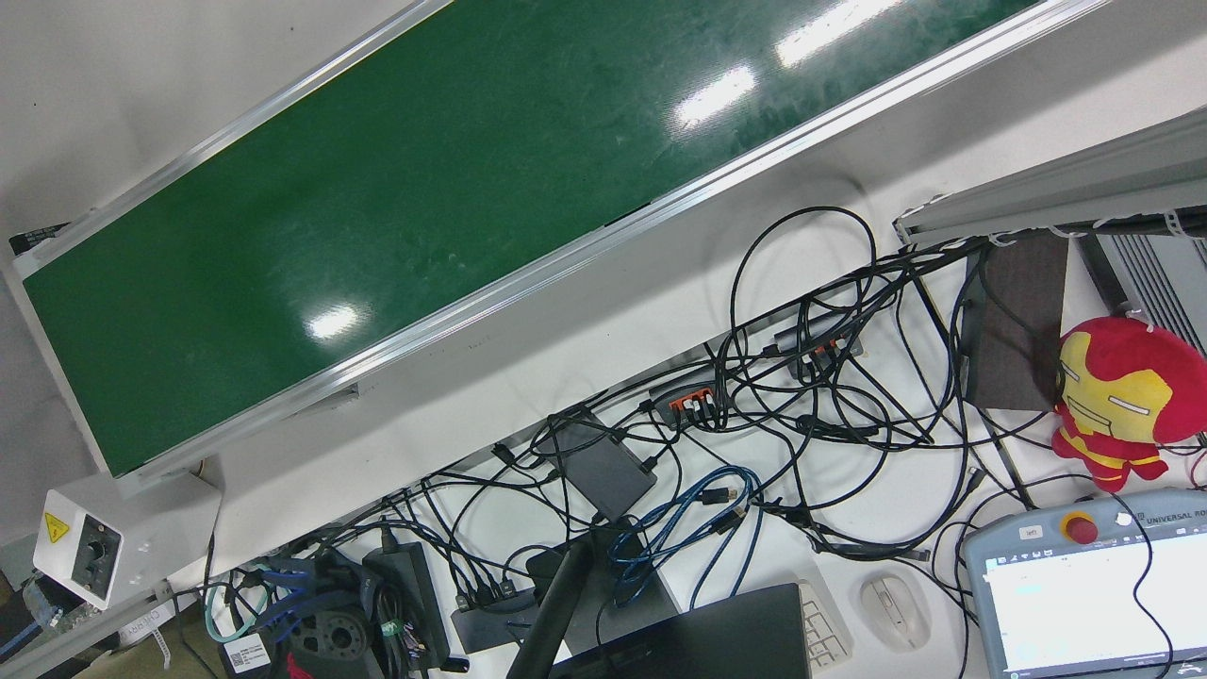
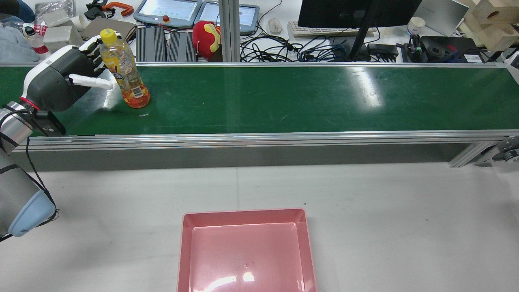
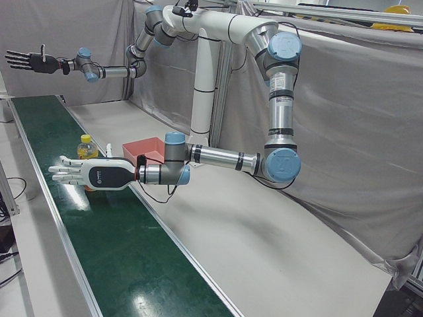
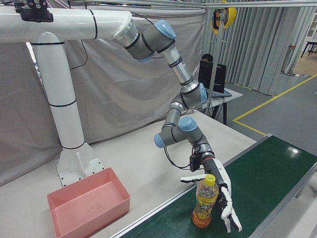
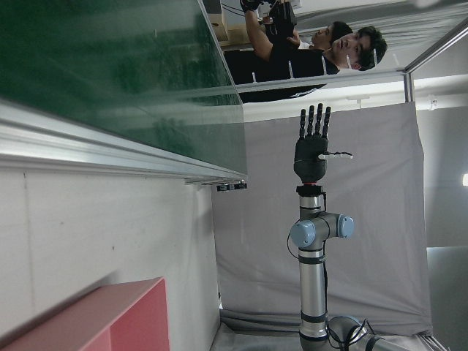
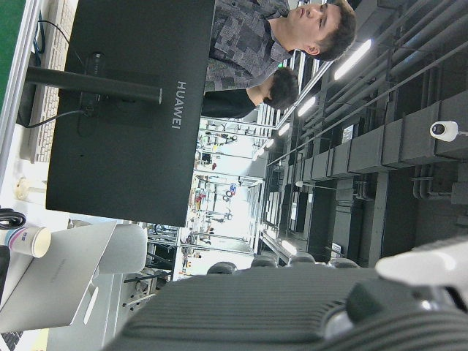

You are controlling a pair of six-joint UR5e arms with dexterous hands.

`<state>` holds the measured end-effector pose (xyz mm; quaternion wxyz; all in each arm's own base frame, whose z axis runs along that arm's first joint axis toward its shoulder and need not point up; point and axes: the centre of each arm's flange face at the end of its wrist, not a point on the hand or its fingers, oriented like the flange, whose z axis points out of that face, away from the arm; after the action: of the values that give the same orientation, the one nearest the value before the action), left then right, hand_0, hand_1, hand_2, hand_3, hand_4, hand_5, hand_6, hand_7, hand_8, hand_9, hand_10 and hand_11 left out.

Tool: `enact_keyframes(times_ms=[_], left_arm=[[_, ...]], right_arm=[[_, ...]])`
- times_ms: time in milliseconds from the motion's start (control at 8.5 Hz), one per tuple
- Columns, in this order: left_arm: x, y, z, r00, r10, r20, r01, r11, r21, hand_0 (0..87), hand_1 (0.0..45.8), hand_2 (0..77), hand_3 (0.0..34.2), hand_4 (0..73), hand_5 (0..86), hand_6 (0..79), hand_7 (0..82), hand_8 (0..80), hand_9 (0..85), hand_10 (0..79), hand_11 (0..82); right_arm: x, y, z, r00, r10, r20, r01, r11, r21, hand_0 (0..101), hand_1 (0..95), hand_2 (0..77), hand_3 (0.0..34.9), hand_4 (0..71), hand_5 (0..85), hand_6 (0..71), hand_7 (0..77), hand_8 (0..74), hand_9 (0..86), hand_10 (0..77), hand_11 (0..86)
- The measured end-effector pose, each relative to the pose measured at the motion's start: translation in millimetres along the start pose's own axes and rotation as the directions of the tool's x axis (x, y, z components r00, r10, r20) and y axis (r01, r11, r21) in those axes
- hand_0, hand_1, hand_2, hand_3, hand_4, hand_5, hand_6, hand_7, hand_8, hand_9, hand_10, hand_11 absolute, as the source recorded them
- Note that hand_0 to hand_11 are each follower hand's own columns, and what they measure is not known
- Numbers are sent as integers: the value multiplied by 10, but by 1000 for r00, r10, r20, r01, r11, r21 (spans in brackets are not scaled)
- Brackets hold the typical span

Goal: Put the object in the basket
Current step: 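Reach the left hand toward the yellow-labelled bottle on the conveyor, then close the left hand fingers around the bottle and lift it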

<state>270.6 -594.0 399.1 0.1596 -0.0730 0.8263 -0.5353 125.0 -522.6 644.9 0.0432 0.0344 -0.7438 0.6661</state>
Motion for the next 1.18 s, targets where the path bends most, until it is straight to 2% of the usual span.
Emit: enact_keyframes(times_ms=[118, 353, 471, 588, 706, 824, 941, 1059, 1176], left_arm=[[-37, 38, 45, 1000, -1, 3, 1, 1000, -3, 563, 191, 5, 3, 27, 289, 0, 44, 0, 11, 54, 98], [-54, 49, 74, 1000, -2, 4, 2, 1000, 0, 563, 191, 5, 4, 44, 316, 0, 44, 16, 11, 54, 98], [-53, 71, 93, 1000, 0, 10, 0, 1000, 19, 563, 196, 5, 3, 44, 360, 0, 65, 38, 11, 54, 98], [-45, 157, 155, 1000, 6, 20, -7, 999, 47, 576, 235, 136, 3, 158, 496, 22, 104, 76, 104, 153, 240], [-34, 254, 220, 1000, 12, 29, -14, 997, 70, 645, 207, 387, 1, 289, 595, 153, 169, 207, 262, 295, 404], [-25, 316, 255, 999, 17, 35, -20, 996, 86, 732, 109, 502, 0, 436, 578, 327, 311, 360, 491, 425, 540], [-19, 347, 270, 999, 18, 38, -22, 995, 94, 716, 98, 513, 0, 436, 578, 327, 311, 360, 491, 425, 540], [-12, 385, 278, 999, 16, 40, -20, 996, 93, 716, 98, 513, 0, 507, 556, 556, 513, 584, 611, 562, 567], [1, 463, 305, 999, 10, 41, -13, 997, 81, 675, 82, 524, 0, 529, 556, 644, 589, 654, 605, 605, 578]], right_arm=[[-1, 4, 1, 1000, 0, 0, 0, 1000, -1, 2, 0, 5, 2, 0, 0, 0, 5, 0, 0, 0, 0], [-2, 6, 1, 1000, 0, 0, 0, 1000, -1, 2, 0, 5, 2, 0, 0, 0, 5, 0, 0, 0, 0], [-3, 8, 1, 1000, 0, 1, 0, 1000, -2, 1, 0, 5, 2, 0, 0, 0, 5, 0, 0, 0, 0], [-3, 8, 1, 1000, 0, 1, 0, 1000, -2, 2, 0, 0, 2, 0, 0, 0, 5, 0, 0, 0, 0], [-3, 8, 1, 1000, 0, 1, 0, 1000, -2, 2, 0, 0, 2, 0, 0, 0, 5, 0, 0, 0, 0], [-3, 12, 2, 1000, 0, 1, 0, 1000, -2, 1, 0, 0, 2, 0, 0, 0, 5, 0, 0, 0, 0], [-3, 13, 3, 1000, 0, 1, 0, 1000, -3, 1, 0, 0, 2, 0, 0, 0, 5, 0, 0, 0, 0], [-3, 14, 3, 1000, 0, 1, 0, 1000, -3, 2, 0, 0, 2, 0, 0, 0, 5, 0, 0, 0, 0], [-4, 15, 3, 1000, 0, 1, 0, 1000, -3, 2, 0, 0, 2, 0, 0, 0, 5, 0, 0, 0, 0]])
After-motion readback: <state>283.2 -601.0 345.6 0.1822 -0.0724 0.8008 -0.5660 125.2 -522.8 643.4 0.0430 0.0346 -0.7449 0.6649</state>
